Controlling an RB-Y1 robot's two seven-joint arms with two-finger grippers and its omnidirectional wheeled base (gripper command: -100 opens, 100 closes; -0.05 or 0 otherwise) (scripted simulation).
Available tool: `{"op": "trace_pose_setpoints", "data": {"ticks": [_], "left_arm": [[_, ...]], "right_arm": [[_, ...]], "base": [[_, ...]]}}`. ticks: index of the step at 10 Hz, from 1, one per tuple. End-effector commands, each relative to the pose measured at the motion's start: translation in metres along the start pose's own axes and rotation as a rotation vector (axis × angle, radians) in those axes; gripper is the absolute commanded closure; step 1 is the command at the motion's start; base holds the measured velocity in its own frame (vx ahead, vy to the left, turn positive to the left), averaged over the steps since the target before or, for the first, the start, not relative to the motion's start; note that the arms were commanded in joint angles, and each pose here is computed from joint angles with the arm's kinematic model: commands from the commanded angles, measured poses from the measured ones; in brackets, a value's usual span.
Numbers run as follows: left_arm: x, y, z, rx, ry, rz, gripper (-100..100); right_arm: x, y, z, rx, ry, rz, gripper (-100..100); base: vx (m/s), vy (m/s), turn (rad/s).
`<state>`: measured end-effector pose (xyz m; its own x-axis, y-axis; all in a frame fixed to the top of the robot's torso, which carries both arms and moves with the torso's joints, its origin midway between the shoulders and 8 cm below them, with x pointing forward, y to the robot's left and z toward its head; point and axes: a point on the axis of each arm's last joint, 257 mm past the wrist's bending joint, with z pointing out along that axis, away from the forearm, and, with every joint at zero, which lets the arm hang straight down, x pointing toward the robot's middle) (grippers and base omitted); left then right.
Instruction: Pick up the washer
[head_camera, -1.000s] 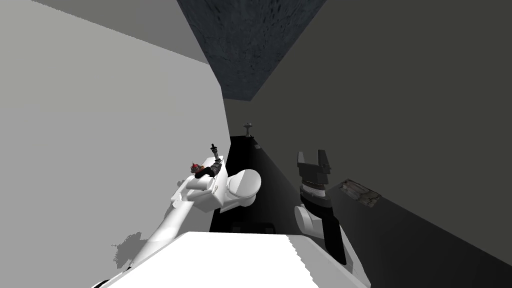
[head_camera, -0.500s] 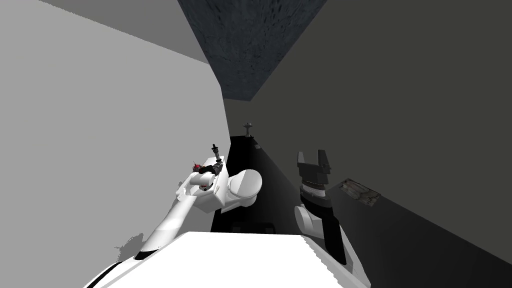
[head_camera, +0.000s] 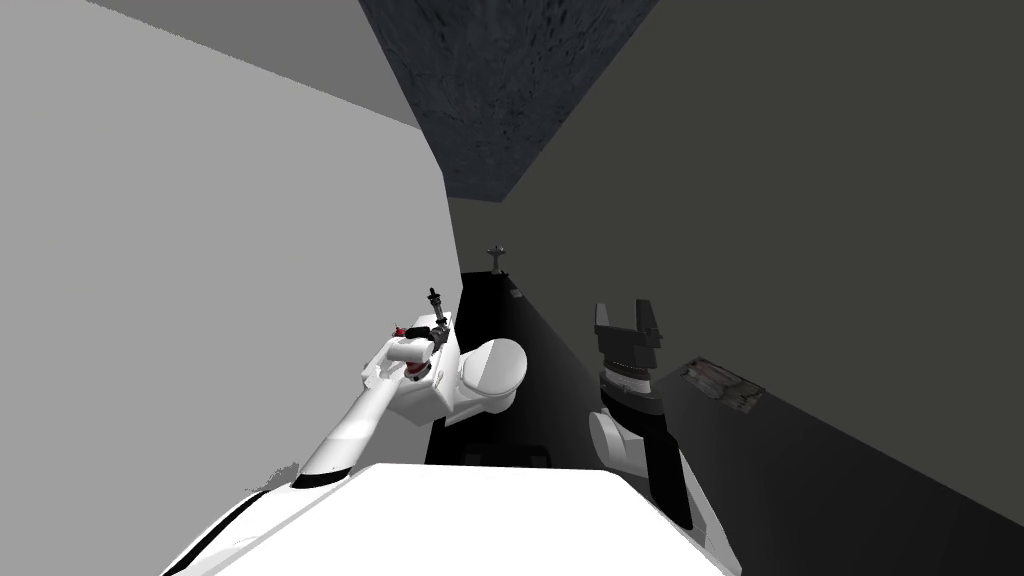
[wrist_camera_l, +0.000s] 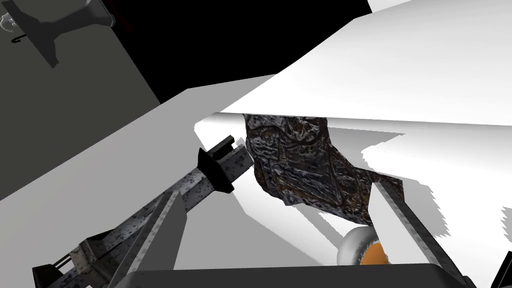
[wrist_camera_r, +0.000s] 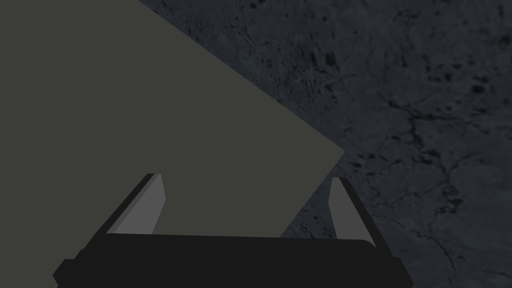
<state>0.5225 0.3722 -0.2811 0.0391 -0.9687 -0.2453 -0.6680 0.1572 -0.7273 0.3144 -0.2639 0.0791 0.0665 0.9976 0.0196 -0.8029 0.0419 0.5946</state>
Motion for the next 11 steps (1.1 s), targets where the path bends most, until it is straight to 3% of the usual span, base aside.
{"op": "trace_pose_setpoints", "data": {"ticks": [1,11], "left_arm": [[0.001,0.007,0.002,-0.038,0.005,0.007,-100],[0.007,0.026,0.008,-0.267,0.044,0.079,-100]], "right_arm": [[0.0,0.0,0.0,0.0,0.0,0.0,0],[0.0,0.0,0.0,0.0,0.0,0.0,0]], "base": [[0.007,0.049,0.001],[0.001,0.056,0.013]]}}
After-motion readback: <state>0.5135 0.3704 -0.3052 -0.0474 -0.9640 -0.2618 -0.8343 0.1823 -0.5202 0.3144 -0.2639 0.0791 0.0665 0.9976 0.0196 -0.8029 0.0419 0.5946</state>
